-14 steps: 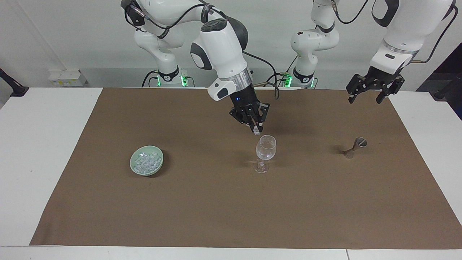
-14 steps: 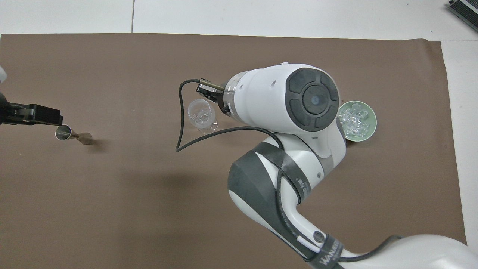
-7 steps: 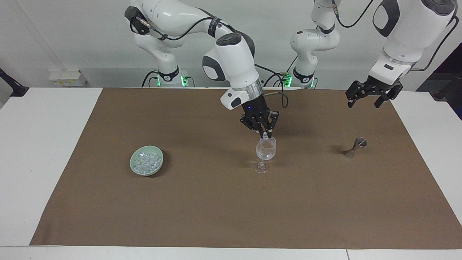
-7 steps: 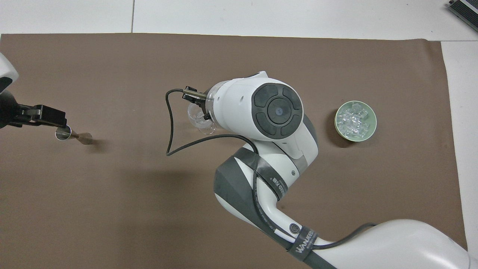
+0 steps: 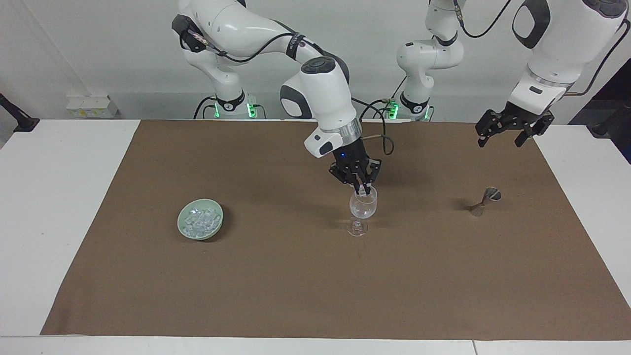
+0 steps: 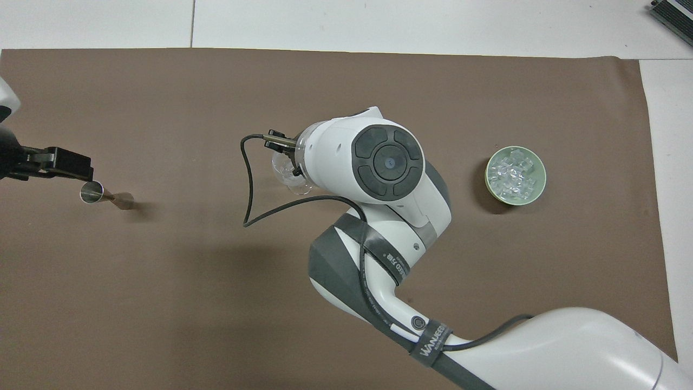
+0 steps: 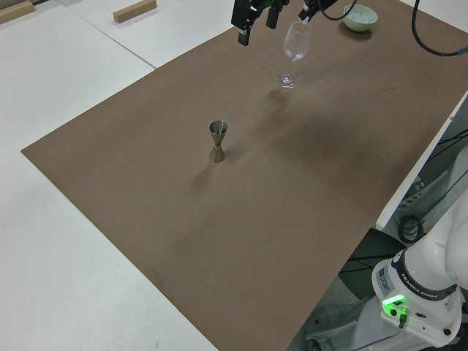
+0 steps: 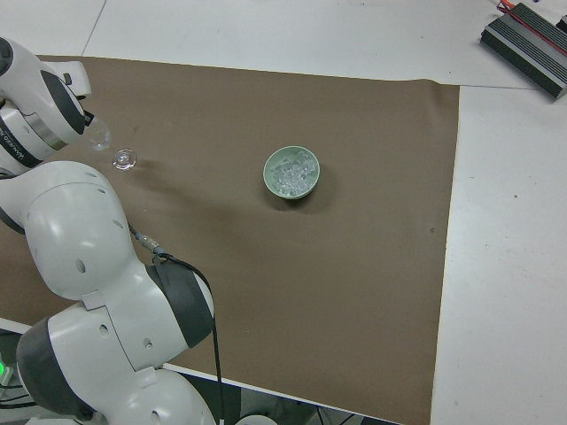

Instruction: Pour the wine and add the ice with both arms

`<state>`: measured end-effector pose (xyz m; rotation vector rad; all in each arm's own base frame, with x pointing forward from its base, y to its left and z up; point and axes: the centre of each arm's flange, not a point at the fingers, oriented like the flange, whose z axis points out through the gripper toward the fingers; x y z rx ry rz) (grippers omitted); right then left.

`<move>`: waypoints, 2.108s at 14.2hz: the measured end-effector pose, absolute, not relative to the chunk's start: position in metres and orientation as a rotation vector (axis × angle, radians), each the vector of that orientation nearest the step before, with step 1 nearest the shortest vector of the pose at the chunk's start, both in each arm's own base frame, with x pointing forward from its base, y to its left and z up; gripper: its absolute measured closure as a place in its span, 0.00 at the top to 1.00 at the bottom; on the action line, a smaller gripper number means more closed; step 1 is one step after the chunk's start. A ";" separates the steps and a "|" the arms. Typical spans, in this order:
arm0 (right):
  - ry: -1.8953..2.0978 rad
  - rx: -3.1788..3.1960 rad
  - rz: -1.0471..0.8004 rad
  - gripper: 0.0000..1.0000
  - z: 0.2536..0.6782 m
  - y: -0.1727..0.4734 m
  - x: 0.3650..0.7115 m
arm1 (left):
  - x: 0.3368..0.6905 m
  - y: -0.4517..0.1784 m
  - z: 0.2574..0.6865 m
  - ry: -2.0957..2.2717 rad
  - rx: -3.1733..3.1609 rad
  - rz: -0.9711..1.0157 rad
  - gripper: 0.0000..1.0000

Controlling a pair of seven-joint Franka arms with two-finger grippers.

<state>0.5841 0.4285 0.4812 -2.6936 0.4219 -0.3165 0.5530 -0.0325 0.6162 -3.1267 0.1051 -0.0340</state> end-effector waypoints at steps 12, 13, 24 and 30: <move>0.413 -2.684 -0.303 0.25 0.483 0.437 0.577 | 0.554 -0.033 0.618 0.108 -3.126 -0.044 1.00; 0.414 -2.685 -0.303 0.25 0.483 0.437 0.578 | 0.554 -0.033 0.618 0.108 -3.126 -0.046 1.00; 0.412 -2.686 -0.365 0.99 0.491 0.428 0.587 | 0.559 -0.035 0.620 0.115 -3.125 -0.096 1.00; 0.515 -2.801 -0.630 1.00 0.547 0.332 0.624 | 0.560 -0.036 0.620 0.116 -3.125 -0.098 1.00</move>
